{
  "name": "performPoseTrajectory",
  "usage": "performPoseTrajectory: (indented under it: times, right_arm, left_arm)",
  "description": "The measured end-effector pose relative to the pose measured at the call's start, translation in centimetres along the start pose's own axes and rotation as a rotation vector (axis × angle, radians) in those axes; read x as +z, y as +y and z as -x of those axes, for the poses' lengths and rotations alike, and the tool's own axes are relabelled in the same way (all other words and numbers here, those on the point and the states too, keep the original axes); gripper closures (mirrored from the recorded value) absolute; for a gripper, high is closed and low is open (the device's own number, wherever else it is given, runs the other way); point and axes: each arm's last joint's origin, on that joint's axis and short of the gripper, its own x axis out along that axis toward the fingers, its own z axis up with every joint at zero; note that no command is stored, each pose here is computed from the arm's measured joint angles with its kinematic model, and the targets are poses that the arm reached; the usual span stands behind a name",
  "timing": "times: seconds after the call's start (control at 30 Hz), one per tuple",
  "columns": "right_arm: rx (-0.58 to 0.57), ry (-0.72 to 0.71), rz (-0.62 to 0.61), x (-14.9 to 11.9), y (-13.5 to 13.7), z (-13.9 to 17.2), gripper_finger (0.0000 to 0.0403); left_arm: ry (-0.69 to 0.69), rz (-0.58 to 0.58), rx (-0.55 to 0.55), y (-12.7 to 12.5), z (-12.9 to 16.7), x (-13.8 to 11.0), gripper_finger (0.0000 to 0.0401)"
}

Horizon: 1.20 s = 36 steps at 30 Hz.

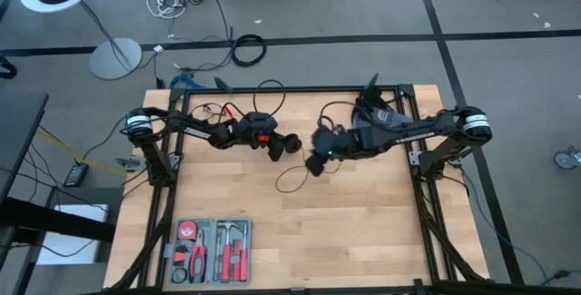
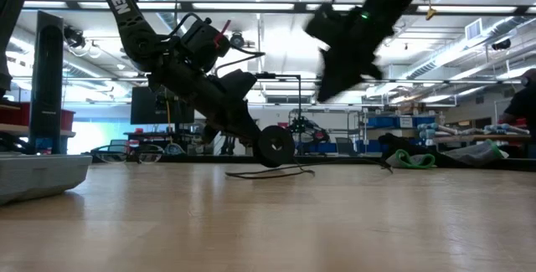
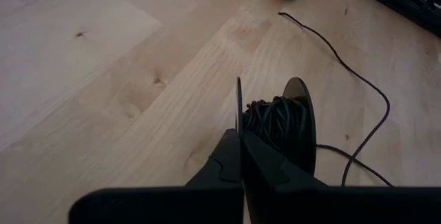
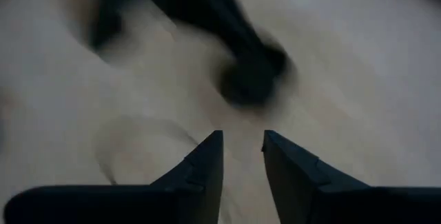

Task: Coil cords
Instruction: Coil the black wire onto the black spool

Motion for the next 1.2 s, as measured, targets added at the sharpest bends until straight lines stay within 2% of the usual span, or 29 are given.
performPoseTrajectory:
  times: [0.1,0.17,0.27,0.37,0.43,0.53,0.67,0.73,0.8,0.87,1.03,1.2]
  right_arm:
    - [-0.197,0.210,-0.062,-1.0,-1.2,1.5,0.0326]
    - [-0.310,0.289,-0.072,-1.9,-1.4,2.6,0.0347]
    - [-0.367,0.326,-0.071,-3.6,-0.7,3.7,0.0380]
    - [-0.298,0.253,-0.041,-5.9,1.1,3.6,0.0399]
    - [-0.178,0.158,-0.024,-7.6,2.8,3.3,0.0396]
    - [0.023,0.025,-0.072,-9.7,4.6,2.8,0.0397]
    - [0.124,-0.018,-0.211,-11.3,3.3,1.0,0.0400]
    - [0.148,-0.024,-0.278,-11.0,2.1,-0.1,0.0400]
    - [0.119,-0.051,-0.329,-10.1,0.8,-1.0,0.0401]
    - [0.080,-0.059,-0.328,-9.3,-0.4,-1.7,0.0401]
    - [0.139,-0.043,-0.177,-6.9,-1.1,-2.3,0.0401]
    - [0.164,-0.102,-0.013,-5.1,-1.0,-2.5,0.0397]
  left_arm:
    - [0.000,0.000,0.000,0.0,0.0,0.0,0.0401]
    - [-0.001,0.000,-0.001,0.0,0.0,0.0,0.0401]
    - [-0.001,0.000,0.000,0.0,0.0,0.0,0.0401]
    - [-0.001,0.000,-0.001,0.0,0.0,0.0,0.0401]
    - [-0.002,0.000,-0.001,0.0,0.0,0.0,0.0401]
    - [-0.002,0.000,-0.001,0.0,0.0,0.0,0.0401]
    - [-0.012,-0.001,-0.005,0.0,0.0,0.1,0.0401]
    - [-0.020,-0.002,-0.015,-0.1,0.0,0.2,0.0401]
    - [-0.023,-0.002,-0.017,-0.1,0.0,0.3,0.0401]
    - [-0.021,-0.002,-0.017,-0.1,0.0,0.2,0.0401]
    - [-0.022,-0.001,-0.016,-0.1,0.0,0.3,0.0401]
    - [-0.021,-0.001,-0.016,-0.1,0.0,0.3,0.0401]
